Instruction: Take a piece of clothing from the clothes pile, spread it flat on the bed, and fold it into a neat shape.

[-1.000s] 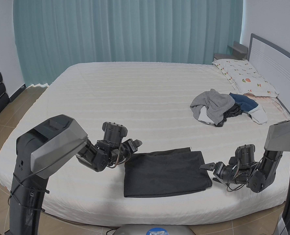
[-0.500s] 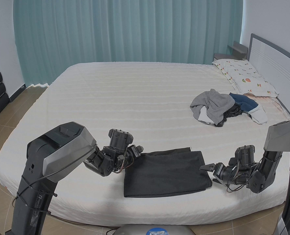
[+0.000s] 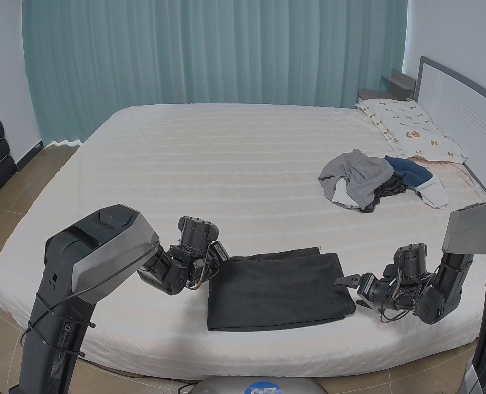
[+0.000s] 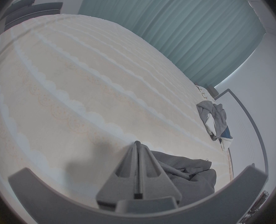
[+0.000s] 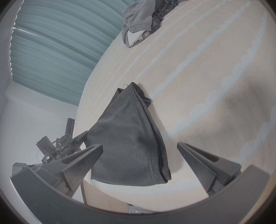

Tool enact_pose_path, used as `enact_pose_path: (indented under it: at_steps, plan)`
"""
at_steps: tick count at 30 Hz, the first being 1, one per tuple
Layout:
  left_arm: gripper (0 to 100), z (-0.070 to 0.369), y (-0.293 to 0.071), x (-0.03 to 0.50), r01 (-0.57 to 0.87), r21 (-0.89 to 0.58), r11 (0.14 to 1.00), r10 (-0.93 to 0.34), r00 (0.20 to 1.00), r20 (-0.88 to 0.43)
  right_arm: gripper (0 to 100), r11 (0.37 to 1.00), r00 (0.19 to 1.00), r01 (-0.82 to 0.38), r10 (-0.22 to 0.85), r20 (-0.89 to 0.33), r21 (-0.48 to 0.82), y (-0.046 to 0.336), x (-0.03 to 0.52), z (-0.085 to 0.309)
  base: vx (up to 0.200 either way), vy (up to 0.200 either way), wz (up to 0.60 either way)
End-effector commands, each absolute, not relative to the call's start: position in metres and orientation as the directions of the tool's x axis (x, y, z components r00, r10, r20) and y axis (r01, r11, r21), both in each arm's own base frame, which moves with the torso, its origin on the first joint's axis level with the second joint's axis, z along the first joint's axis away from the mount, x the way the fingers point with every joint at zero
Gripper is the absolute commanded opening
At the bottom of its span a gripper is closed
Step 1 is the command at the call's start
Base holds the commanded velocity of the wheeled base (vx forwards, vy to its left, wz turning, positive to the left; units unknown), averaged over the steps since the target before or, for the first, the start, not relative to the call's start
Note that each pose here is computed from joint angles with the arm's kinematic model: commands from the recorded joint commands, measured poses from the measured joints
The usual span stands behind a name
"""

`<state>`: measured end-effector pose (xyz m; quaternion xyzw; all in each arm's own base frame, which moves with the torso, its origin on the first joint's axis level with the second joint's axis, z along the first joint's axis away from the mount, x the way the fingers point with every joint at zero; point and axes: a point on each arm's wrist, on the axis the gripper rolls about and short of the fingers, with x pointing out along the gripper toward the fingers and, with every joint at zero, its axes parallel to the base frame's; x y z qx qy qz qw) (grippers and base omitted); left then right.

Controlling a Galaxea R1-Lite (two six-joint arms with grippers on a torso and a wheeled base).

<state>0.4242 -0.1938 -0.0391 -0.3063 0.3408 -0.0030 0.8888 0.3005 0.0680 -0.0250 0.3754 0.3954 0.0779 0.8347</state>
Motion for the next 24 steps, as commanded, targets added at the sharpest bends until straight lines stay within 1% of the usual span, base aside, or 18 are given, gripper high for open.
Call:
enact_pose_path:
  at_steps: [1,12,16,17,24]
  plan:
    - [0,-0.038,-0.187,0.427,-0.220,-0.545,0.809,-0.194,0.775,-0.601,100,0.706,0.674,0.168,0.427,-0.603,0.688,0.068,0.300,-0.026,0.000,0.000,0.00]
    - [0,-0.039,-0.183,0.429,-0.234,-0.541,0.808,-0.175,0.781,-0.600,100,0.717,0.669,0.166,0.422,-0.612,0.677,0.069,0.300,-0.030,0.000,0.000,0.00]
    - [0,-0.040,-0.183,0.428,-0.237,-0.539,0.809,-0.174,0.778,-0.603,100,0.716,0.683,0.133,0.436,-0.587,0.686,0.074,0.301,-0.030,0.000,0.000,0.00]
    - [100,-0.040,-0.183,0.428,-0.237,-0.539,0.809,-0.174,0.778,-0.603,100,0.717,0.680,0.128,0.440,-0.587,0.685,0.076,0.300,-0.032,0.000,0.000,0.00]
    - [100,-0.039,-0.183,0.428,-0.239,-0.540,0.807,-0.172,0.780,-0.602,100,0.728,0.668,0.106,0.452,-0.591,0.677,0.085,0.295,-0.034,0.000,0.000,0.00]
